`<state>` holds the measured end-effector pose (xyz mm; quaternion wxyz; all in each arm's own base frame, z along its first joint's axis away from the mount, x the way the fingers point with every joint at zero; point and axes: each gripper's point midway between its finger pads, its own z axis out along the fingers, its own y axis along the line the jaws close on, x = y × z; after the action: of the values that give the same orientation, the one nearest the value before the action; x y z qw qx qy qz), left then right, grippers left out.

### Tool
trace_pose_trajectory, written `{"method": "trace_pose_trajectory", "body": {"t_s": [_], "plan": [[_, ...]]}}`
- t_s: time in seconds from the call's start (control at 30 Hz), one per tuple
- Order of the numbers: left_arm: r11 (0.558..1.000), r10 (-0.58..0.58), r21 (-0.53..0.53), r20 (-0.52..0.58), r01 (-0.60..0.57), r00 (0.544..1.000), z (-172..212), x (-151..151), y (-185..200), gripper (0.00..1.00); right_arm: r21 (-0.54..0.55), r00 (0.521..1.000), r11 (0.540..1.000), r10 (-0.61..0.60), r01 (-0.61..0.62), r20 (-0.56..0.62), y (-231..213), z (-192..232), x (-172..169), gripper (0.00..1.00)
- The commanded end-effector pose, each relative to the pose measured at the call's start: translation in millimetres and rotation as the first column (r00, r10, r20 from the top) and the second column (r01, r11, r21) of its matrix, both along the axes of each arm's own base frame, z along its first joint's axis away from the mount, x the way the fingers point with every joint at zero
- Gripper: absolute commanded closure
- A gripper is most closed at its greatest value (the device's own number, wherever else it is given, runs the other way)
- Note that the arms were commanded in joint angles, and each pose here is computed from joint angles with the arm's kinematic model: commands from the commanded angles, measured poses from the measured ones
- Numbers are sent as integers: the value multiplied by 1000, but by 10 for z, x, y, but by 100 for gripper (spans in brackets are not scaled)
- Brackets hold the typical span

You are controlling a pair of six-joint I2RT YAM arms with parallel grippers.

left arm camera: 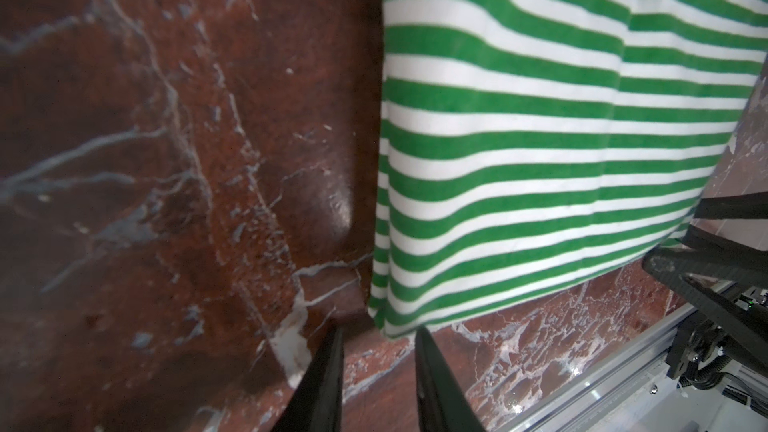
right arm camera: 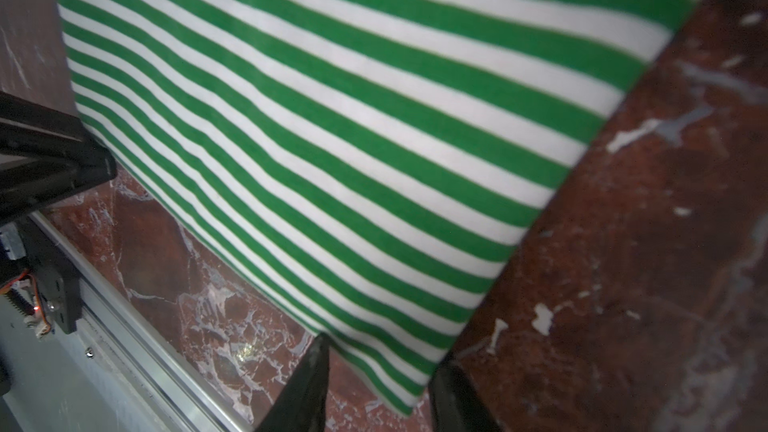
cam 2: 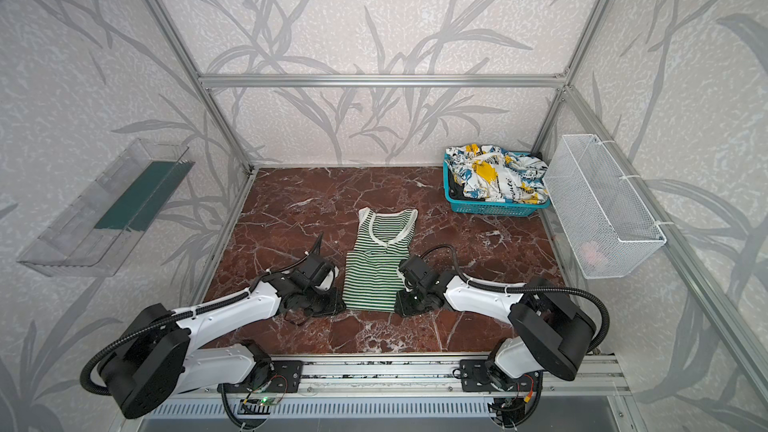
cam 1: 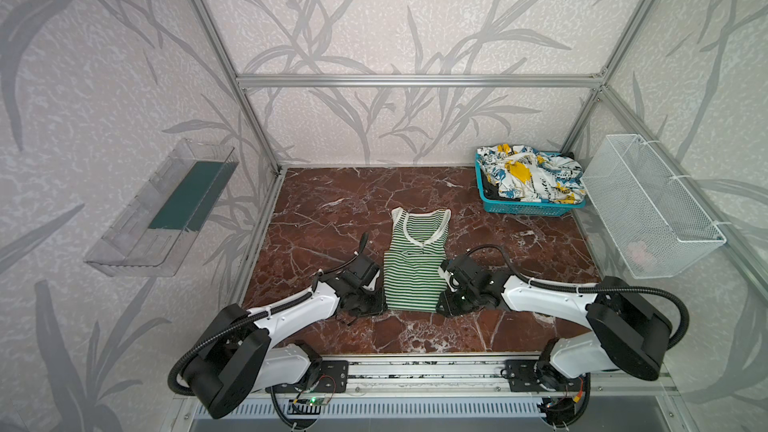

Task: Fold and stack the mixed laundry pile
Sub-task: 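Grasp the shirt's near edge with both grippers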

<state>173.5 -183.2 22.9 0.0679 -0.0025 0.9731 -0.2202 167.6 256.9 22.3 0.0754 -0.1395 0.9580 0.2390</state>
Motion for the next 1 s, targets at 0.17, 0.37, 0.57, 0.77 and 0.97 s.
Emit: {"method": "trace_pose_trajectory", "body": {"t_s": [0.17, 0.37, 0.57, 0.77, 0.97], "plan": [[1000, -15, 0, 47, 15, 999, 27, 115, -52, 72, -170, 997, 984, -66, 57, -47, -255, -178, -134, 68], [1000, -18, -3, 39, 18, 999, -37, 124, -74, 76, -198, 996, 977, -89, 82, -29, -300, -177, -122, 73], [1000, -14, 2, 23, 14, 1000, -30, 96, -59, 89, -202, 997, 977, -76, 70, -25, -271, -177, -129, 85], [1000, -12, 11, 15, 11, 1000, 92, 18, 0, 95, -192, 998, 980, -55, 51, -14, -228, -86, -148, 95], [1000, -25, -19, 5, 25, 1000, 274, -87, -6, 100, -182, 999, 983, -40, 38, -9, -251, 102, -256, 100]]}}
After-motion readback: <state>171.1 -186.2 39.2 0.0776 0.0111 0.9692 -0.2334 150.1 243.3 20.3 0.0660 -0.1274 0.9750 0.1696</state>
